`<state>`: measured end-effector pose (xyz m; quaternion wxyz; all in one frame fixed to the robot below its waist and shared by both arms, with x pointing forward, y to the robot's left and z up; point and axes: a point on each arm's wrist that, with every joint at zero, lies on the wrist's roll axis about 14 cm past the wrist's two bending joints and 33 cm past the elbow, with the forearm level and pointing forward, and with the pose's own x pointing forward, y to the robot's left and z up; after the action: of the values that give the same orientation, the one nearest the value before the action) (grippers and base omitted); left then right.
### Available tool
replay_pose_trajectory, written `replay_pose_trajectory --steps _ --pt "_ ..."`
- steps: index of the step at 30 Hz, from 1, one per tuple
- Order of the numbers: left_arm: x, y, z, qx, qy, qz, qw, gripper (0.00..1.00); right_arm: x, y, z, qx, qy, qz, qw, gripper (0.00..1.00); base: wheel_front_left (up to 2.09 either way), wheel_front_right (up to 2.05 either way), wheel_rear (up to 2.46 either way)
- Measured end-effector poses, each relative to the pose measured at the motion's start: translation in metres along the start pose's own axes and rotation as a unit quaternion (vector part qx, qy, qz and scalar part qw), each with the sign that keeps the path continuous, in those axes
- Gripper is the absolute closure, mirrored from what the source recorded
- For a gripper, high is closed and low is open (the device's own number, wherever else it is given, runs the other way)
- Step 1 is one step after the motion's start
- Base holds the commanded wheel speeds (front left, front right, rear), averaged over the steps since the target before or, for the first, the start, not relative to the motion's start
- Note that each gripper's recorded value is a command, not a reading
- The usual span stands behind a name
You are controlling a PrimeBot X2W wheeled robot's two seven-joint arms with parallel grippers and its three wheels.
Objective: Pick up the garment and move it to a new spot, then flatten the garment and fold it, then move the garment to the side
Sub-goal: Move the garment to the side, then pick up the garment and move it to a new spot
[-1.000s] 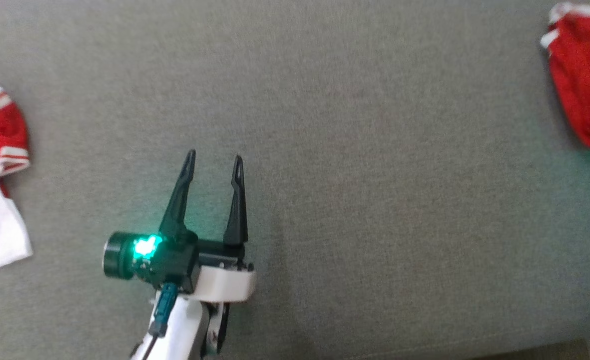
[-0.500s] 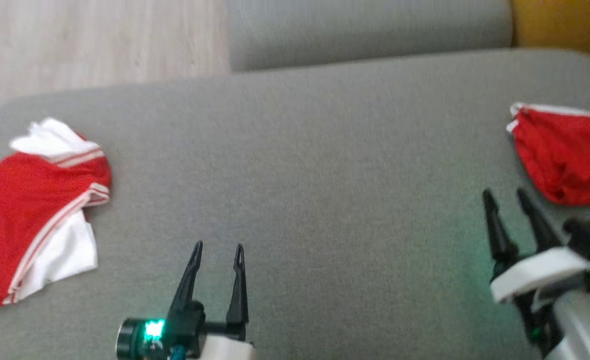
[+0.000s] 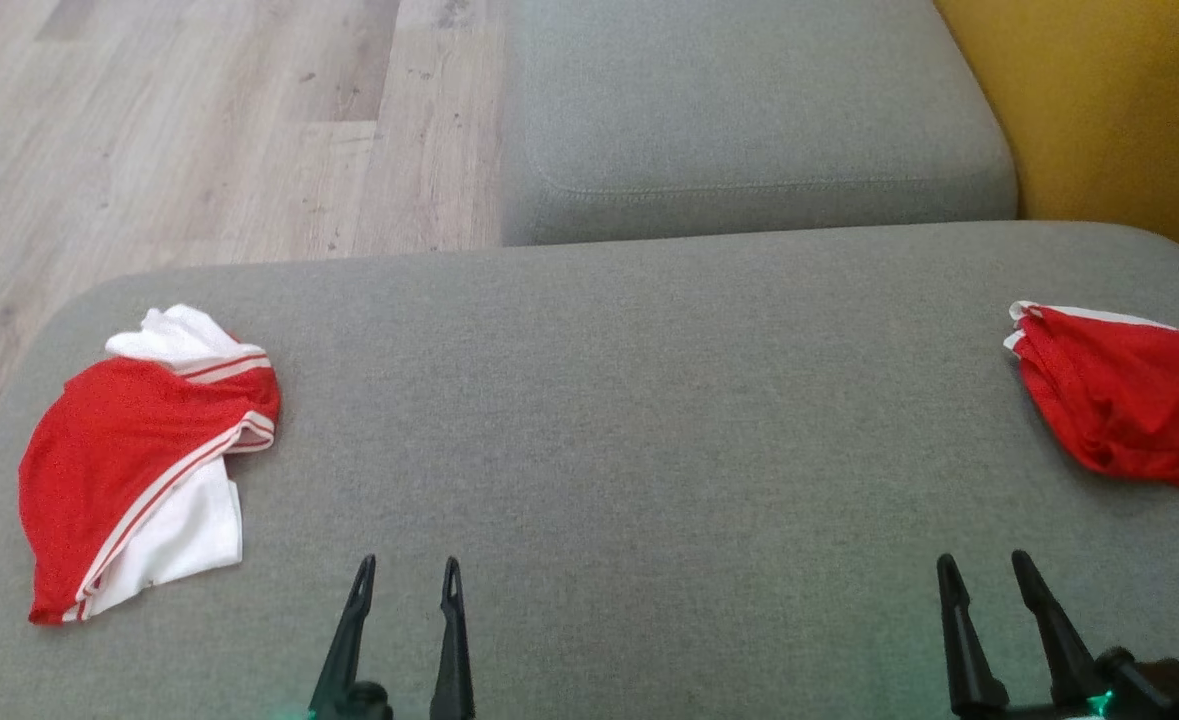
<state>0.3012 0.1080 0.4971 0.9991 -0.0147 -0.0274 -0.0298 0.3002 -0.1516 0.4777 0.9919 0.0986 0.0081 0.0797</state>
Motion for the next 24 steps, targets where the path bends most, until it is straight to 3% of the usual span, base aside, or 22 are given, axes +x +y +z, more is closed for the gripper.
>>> replay_pose_trajectory --steps 24 --pt "-0.008 0.004 -0.002 0.024 -0.002 -0.003 1.000 0.00 -0.004 0.001 0.015 -0.014 -0.027 -0.010 0.999 0.00 0.00 0.00 0.00"
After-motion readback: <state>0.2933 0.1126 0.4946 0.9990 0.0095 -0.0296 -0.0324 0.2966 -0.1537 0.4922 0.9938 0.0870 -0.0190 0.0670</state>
